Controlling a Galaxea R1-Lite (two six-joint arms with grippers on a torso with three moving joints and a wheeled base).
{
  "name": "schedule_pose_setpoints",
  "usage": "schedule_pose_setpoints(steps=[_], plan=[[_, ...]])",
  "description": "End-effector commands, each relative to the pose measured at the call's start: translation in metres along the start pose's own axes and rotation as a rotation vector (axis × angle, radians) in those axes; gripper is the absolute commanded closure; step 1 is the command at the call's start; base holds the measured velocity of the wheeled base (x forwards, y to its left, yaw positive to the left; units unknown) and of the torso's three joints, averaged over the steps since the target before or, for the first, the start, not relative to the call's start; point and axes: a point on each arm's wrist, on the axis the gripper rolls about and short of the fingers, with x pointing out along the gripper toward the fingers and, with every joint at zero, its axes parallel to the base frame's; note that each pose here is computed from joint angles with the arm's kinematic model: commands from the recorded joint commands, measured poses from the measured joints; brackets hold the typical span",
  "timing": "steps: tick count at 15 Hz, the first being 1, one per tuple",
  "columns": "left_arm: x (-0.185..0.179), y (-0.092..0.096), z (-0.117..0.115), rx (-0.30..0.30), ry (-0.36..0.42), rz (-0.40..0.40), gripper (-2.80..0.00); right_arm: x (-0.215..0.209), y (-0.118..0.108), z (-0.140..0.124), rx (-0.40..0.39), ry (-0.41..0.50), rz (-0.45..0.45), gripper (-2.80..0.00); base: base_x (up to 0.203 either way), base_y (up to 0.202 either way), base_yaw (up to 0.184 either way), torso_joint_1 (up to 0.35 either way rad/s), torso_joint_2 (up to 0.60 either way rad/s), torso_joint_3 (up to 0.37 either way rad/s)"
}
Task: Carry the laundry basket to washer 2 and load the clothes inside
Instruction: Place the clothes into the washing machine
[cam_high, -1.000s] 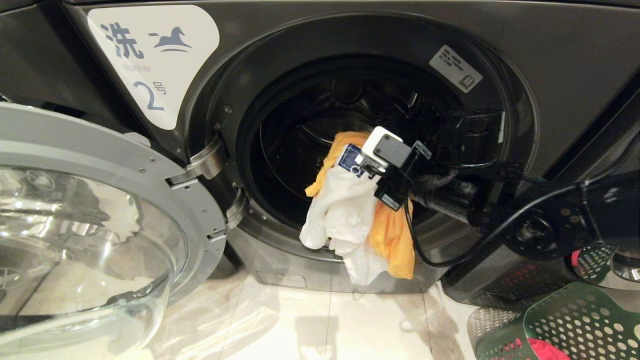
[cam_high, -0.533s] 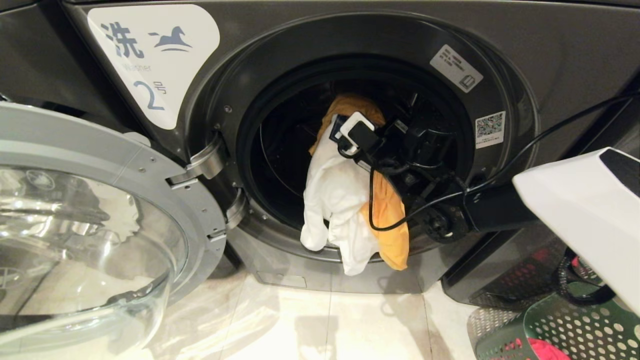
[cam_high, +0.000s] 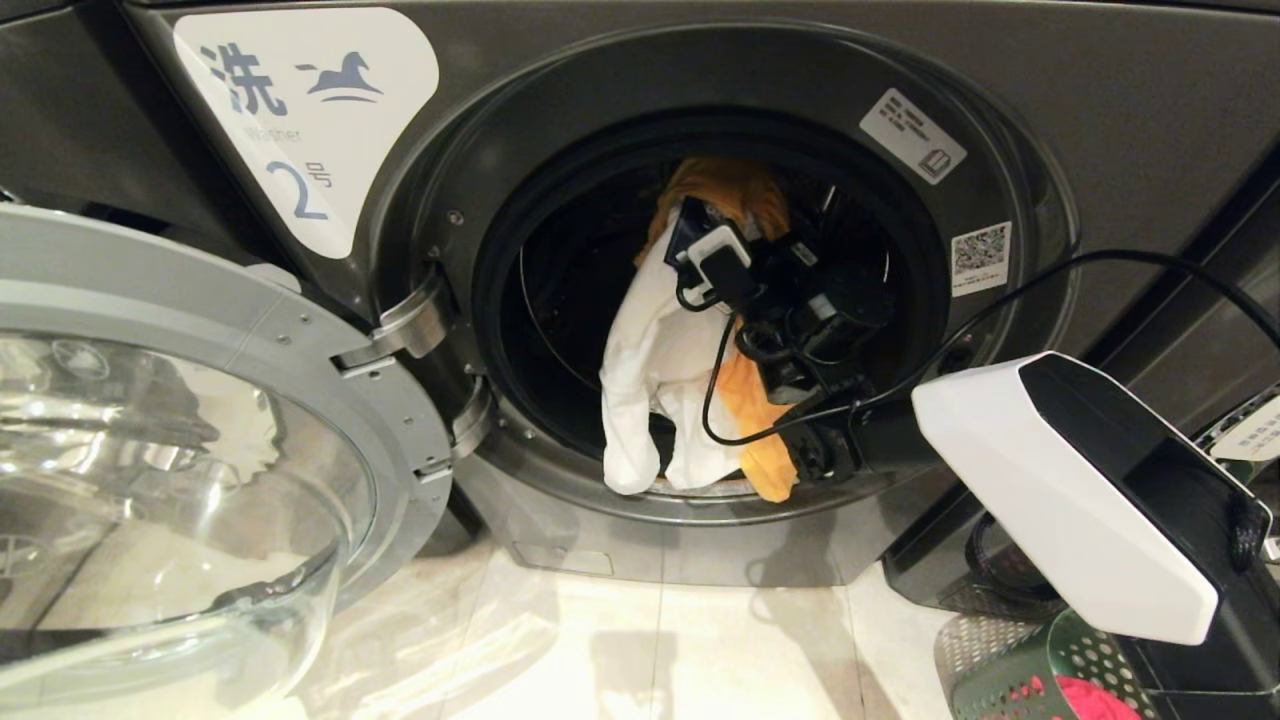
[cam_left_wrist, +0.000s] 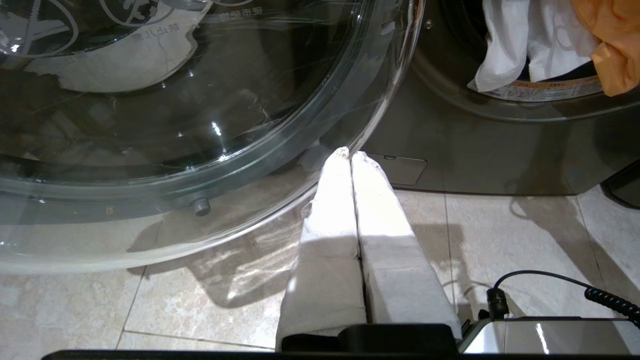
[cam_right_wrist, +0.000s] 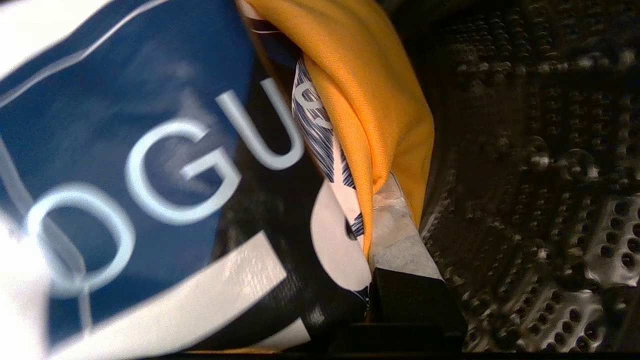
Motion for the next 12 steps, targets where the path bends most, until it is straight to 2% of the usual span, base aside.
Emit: schedule_pose_setpoints(steps=[1,3,7,9,10,12], plan=[[0.0,0.0,0.0,0.0,0.0,0.0,0.0,0.003,0.003,-0.004,-0.001,-0.014,-0.021,0.0,0.0,0.0,0.0,0.0,0.0,0.0],[0.0,0.0,0.0,0.0,0.0,0.0,0.0,0.002,0.008,-0.012,-0.012,-0.002,0.005,0.0,0.0,0.0,0.0,0.0,0.0,0.0],[0.0,0.0,0.0,0.0,-0.001,0.0,0.0,0.003,0.012,-0.039,-0.076,0.142,0.156,0.0,0.0,0.0,0.0,0.0,0.0,0.0],[0.0,0.0,0.0,-0.001,0.0,0.0,0.0,0.006,0.009,-0.045,-0.074,0.17,0.191,0.0,0.0,0.0,0.0,0.0,0.0,0.0],[0.0,0.0,0.0,-0.001,0.0,0.0,0.0,0.005,0.01,-0.045,-0.057,0.179,0.199,-2.8,0.0,0.0,0.0,0.0,0.0,0.0],[0.0,0.0,0.0,-0.001,0.0,0.0,0.0,0.001,0.012,-0.047,-0.057,0.197,0.222,-2.8,0.0,0.0,0.0,0.0,0.0,0.0]])
